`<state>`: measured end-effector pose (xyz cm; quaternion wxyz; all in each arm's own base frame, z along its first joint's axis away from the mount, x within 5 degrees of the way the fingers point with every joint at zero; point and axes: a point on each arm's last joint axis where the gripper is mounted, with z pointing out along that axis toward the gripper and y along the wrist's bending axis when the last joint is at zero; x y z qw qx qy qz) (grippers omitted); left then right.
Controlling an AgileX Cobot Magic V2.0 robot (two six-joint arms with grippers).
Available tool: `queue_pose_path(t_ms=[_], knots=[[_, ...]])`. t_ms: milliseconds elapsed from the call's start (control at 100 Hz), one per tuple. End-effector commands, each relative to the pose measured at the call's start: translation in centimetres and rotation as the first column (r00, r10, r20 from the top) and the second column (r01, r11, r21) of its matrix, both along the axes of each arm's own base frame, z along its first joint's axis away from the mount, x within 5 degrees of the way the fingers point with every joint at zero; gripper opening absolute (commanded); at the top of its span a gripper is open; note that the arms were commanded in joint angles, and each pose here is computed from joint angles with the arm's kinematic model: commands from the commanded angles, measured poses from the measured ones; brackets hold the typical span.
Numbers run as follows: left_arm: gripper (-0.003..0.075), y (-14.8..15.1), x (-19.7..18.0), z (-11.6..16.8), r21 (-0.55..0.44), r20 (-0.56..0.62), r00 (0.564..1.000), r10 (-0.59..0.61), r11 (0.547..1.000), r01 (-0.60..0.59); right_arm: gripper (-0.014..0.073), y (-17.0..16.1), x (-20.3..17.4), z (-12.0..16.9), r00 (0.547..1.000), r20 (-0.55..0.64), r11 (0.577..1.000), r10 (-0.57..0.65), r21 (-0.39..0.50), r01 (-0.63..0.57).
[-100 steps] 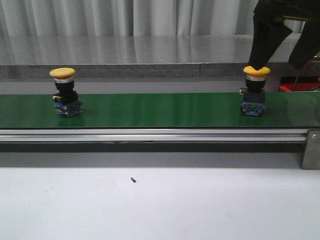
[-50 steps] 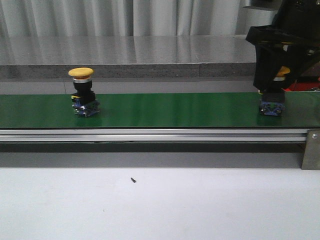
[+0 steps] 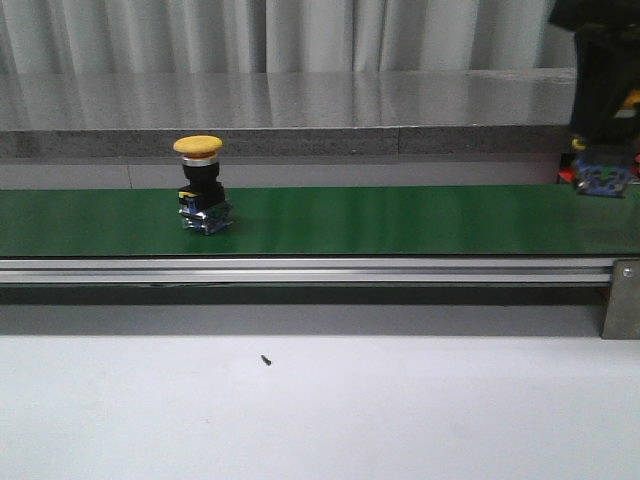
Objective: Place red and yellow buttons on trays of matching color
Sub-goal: 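Grasp the first yellow button at the belt's far end with the right gripper, then lower the yellow button into the yellow tray and open the right gripper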
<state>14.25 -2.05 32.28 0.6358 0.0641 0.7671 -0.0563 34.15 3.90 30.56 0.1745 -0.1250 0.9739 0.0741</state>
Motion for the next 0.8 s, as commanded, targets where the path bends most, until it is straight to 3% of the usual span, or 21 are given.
queue_pose_path(t_ms=[0, 280, 560, 790], knots=[[-0.002, 0.1, 0.2, 1.5, -0.026, 0.084, 0.996, 0.026, 0.999, -0.023, 0.0206, -1.7, -1.6, 3.8, 0.994, 0.098, 0.999, -0.049, 0.006, 0.048], [-0.002, 0.1, 0.2, 1.5, -0.026, 0.084, 0.996, 0.026, 0.999, -0.023, 0.0206, -8.5, -3.3, 4.4, 0.963, 0.079, 0.966, -0.259, 0.007, 0.26], [-0.002, 0.1, 0.2, 1.5, -0.026, 0.084, 0.996, 0.026, 0.999, -0.023, 0.0206, -13.9, -4.4, 0.1, 0.892, 0.068, 0.894, -0.447, 0.005, 0.448], [-0.002, 0.1, 0.2, 1.5, -0.026, 0.084, 0.996, 0.026, 0.999, -0.023, 0.0206, -14.6, -3.3, -2.6, 0.872, 0.054, 0.874, -0.486, 0.038, 0.484]])
